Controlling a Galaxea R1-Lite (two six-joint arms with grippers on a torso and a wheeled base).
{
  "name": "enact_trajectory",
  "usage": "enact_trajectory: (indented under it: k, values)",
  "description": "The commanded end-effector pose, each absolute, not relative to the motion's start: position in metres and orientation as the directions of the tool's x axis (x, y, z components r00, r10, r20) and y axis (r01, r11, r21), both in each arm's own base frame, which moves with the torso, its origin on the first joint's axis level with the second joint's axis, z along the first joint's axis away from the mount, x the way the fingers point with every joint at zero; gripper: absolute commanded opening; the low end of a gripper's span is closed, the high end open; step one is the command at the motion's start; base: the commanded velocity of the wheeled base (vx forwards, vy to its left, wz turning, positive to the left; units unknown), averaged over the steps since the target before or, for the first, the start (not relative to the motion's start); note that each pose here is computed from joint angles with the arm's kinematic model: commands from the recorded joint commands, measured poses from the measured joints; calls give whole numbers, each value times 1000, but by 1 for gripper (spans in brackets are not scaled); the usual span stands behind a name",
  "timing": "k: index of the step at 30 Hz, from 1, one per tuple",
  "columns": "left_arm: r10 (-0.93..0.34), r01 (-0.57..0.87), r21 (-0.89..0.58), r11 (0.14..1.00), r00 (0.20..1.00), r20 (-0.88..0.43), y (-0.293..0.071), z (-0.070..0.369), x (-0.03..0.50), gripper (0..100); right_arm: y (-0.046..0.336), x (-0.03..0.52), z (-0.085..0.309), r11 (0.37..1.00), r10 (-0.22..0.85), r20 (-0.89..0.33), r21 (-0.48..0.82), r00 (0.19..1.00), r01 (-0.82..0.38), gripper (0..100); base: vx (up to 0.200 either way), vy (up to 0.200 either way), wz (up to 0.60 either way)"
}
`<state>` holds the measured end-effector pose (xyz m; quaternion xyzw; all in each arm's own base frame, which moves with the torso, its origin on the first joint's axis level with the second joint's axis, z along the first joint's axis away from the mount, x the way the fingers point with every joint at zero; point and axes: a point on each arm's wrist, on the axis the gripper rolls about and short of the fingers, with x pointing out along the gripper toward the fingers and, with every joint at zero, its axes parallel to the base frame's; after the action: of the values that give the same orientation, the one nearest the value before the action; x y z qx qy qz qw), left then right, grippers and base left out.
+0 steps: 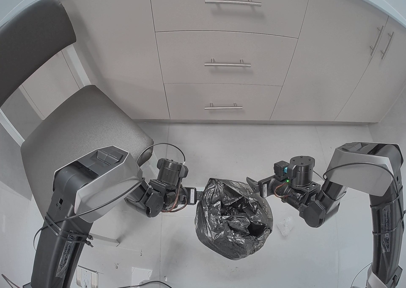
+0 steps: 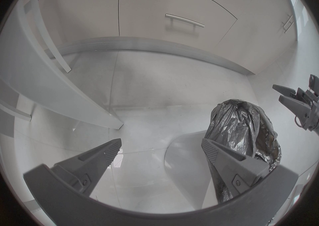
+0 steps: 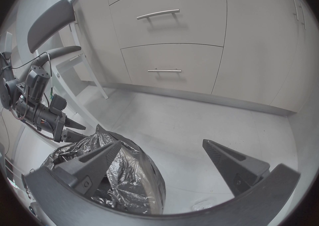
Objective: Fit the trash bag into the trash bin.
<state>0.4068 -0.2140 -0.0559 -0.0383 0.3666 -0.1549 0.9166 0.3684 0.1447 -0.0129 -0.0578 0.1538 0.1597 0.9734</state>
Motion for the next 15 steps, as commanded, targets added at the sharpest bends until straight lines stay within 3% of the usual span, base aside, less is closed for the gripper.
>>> enact_trajectory:
  k: [1, 9, 15]
  values:
    - [-312, 254, -186, 949, 683, -661, -213, -57, 406, 100, 149, 364, -16, 937, 305, -333, -64, 892, -344, 100, 0, 0, 0]
    - [-339, 252, -226, 941, 691, -639, -219, -39, 394, 100, 150, 348, -22, 896, 378, -388, -73, 840, -437, 100, 0, 0, 0]
    - [-367, 283, -234, 930, 693, -621, -228, -38, 382, 100, 151, 346, -35, 881, 377, -426, -108, 822, -460, 100, 0, 0, 0]
